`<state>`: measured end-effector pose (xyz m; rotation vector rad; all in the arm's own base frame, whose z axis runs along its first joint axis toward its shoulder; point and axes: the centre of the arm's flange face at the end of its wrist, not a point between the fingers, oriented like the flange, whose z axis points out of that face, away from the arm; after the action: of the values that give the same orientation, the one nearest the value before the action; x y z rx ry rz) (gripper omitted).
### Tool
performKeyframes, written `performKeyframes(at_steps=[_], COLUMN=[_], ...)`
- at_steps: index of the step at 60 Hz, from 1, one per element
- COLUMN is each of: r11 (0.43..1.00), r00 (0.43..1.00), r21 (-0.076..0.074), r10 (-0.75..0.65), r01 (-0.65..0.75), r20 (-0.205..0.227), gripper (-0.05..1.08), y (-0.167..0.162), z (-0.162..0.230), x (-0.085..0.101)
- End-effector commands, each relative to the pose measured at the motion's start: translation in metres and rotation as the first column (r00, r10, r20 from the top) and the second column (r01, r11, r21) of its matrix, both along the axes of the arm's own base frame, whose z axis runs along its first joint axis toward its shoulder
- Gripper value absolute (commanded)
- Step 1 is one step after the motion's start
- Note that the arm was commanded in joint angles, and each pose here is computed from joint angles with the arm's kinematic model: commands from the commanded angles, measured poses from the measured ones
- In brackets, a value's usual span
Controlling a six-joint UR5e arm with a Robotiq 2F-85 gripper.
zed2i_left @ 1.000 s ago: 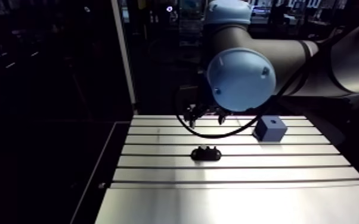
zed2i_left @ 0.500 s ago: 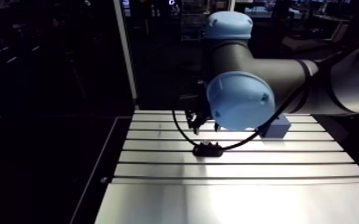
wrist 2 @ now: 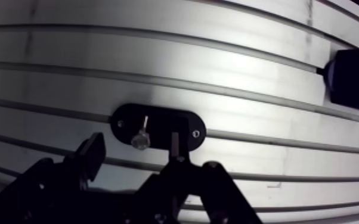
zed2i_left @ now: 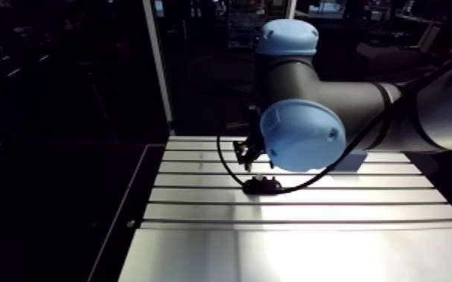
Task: Pick up the M10 bolt and insert it into the hex recess until seated.
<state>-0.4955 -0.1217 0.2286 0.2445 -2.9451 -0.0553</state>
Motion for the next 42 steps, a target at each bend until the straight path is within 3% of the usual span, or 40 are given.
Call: performKeyframes(at_steps=[1, 42], r11=[1.0, 1.0], r00=[1.0, 0.999], r21=[0.0, 0.0], r10=[-0.003, -0.004], r01=[0.003, 0.004], r20=[0.008, 0.038], gripper=[0.37, 0.44], y=[0.0, 0.0], z=[-0.005, -0.02], x=[0.0, -0.003])
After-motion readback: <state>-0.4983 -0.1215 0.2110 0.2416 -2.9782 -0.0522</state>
